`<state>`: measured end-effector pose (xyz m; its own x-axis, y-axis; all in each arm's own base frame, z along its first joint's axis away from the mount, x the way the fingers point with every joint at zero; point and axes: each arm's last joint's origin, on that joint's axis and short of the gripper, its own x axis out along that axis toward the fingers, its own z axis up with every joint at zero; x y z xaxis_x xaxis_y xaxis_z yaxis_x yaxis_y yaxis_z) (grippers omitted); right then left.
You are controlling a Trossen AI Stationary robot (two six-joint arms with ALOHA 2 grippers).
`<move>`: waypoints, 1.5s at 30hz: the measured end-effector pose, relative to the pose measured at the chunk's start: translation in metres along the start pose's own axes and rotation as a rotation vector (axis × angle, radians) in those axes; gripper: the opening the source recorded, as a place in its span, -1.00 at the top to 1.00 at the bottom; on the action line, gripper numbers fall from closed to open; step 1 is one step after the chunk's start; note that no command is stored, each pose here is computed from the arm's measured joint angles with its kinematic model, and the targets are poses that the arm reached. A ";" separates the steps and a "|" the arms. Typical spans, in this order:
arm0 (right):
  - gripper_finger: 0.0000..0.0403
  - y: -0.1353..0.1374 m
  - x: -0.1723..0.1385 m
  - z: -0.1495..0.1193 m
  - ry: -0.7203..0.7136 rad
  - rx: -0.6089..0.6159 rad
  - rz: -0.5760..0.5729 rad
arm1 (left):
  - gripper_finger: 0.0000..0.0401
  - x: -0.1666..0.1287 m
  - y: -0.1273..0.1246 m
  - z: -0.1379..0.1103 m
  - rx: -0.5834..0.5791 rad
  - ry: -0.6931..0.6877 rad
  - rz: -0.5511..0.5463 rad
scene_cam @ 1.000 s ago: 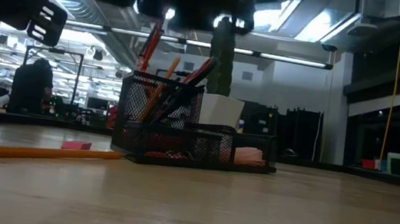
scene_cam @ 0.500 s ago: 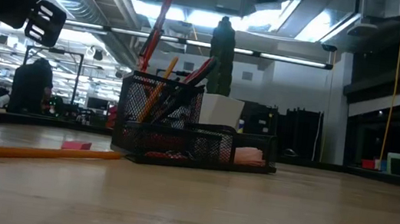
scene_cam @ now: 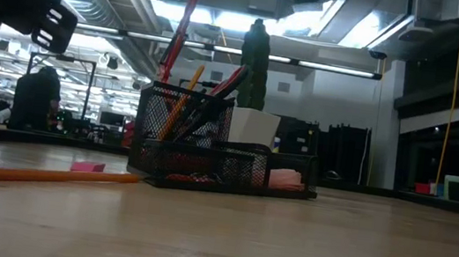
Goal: Pick and place office supplies into organizer
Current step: Put the pink eraser into the black desk organizer
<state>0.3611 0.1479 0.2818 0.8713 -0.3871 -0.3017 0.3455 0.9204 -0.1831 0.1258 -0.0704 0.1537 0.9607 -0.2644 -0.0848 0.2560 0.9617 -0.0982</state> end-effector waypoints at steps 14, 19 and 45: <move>0.46 -0.041 -0.032 -0.097 -0.357 0.059 0.227 | 0.82 0.001 0.003 0.004 -0.189 -0.031 0.129; 0.46 -0.045 -0.036 -0.105 -0.366 0.060 0.229 | 0.67 0.012 -0.002 0.019 -0.106 0.153 0.189; 0.46 -0.087 -0.041 -0.083 -0.315 -0.124 0.110 | 0.42 0.115 -0.037 0.057 -0.274 0.774 0.555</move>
<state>0.2659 0.0795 0.2322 0.9725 -0.2316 -0.0258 0.2150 0.9344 -0.2840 0.2334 -0.1321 0.2036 0.5764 0.1504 -0.8032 -0.3367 0.9393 -0.0657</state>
